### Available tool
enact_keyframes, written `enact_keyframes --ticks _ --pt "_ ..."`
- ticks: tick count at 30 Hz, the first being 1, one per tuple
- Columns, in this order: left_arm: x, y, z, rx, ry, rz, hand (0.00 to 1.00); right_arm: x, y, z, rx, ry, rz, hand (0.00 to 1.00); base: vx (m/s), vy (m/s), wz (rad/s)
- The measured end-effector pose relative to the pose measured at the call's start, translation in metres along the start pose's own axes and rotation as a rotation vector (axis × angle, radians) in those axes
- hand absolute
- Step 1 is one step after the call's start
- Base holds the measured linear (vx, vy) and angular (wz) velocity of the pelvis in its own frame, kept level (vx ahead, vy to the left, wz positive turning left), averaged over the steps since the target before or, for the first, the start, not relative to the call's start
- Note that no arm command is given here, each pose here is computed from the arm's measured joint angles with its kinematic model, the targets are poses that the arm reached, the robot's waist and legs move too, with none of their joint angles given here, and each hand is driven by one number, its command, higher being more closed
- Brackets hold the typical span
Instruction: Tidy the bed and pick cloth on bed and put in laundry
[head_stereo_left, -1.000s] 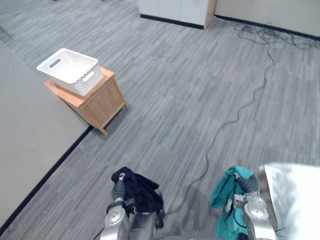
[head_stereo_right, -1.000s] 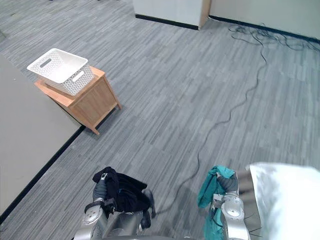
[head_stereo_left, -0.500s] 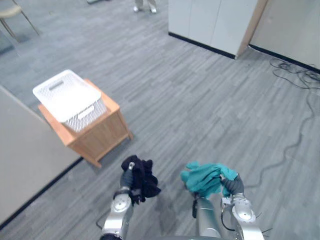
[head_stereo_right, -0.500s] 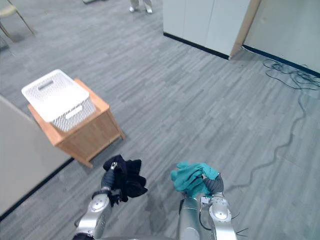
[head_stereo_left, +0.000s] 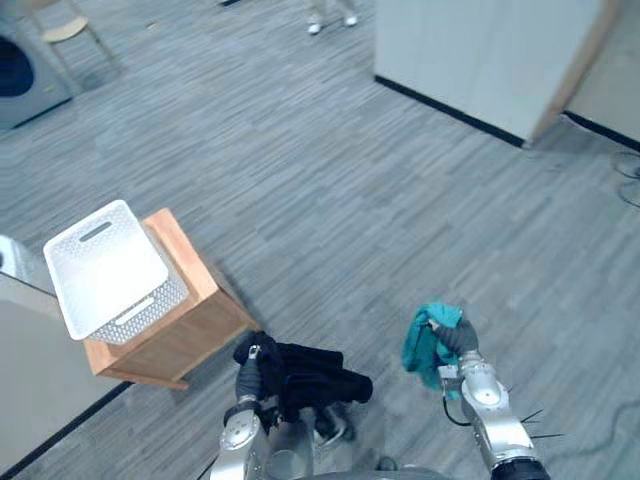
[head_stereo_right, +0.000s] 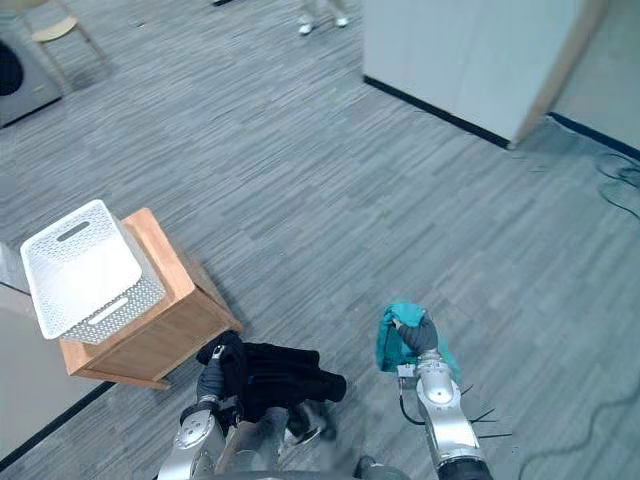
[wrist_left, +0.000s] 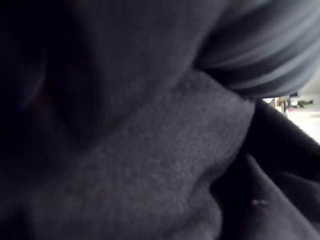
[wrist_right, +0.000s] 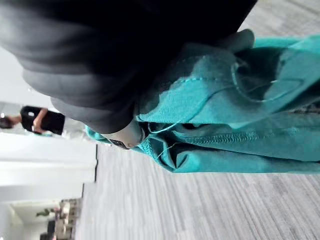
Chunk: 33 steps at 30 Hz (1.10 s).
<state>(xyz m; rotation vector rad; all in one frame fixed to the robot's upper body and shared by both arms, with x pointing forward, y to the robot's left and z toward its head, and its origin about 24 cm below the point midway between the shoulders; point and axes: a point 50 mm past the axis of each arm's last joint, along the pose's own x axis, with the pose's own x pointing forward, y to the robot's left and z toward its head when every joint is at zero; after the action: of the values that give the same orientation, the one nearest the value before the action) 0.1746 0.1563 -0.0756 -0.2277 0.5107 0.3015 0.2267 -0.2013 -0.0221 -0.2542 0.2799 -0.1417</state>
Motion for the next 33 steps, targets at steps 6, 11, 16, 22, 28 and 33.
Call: enact_keyframes --ticks 6,11,16,22,28,33 --pt "-0.002 0.006 -0.007 0.018 0.039 0.027 1.0 -0.003 0.011 -0.007 0.027 0.035 -0.002 1.0 0.74 -0.052 1.55" --pt "0.006 0.003 0.004 0.061 -0.005 0.005 1.0 -0.016 0.008 -0.011 0.05 0.032 -0.012 1.0 0.65 -0.328 2.45" --pt "0.005 0.027 -0.004 0.178 0.025 0.049 1.0 -0.031 0.013 -0.025 0.082 0.085 -0.02 1.0 0.56 -0.701 1.75" --pt "-0.017 0.027 -0.037 0.053 0.137 0.121 1.0 -0.02 0.009 0.004 0.013 -0.042 0.019 1.0 0.47 -0.618 0.62" --pt "-0.015 0.024 -0.019 0.034 0.056 0.08 1.0 -0.005 0.002 0.032 0.016 -0.155 -0.015 1.0 0.43 -0.314 0.39" --pt "-0.011 0.02 -0.011 0.038 0.024 0.062 1.0 0.001 -0.011 0.04 -0.018 -0.184 -0.086 1.0 0.42 -0.077 1.05"
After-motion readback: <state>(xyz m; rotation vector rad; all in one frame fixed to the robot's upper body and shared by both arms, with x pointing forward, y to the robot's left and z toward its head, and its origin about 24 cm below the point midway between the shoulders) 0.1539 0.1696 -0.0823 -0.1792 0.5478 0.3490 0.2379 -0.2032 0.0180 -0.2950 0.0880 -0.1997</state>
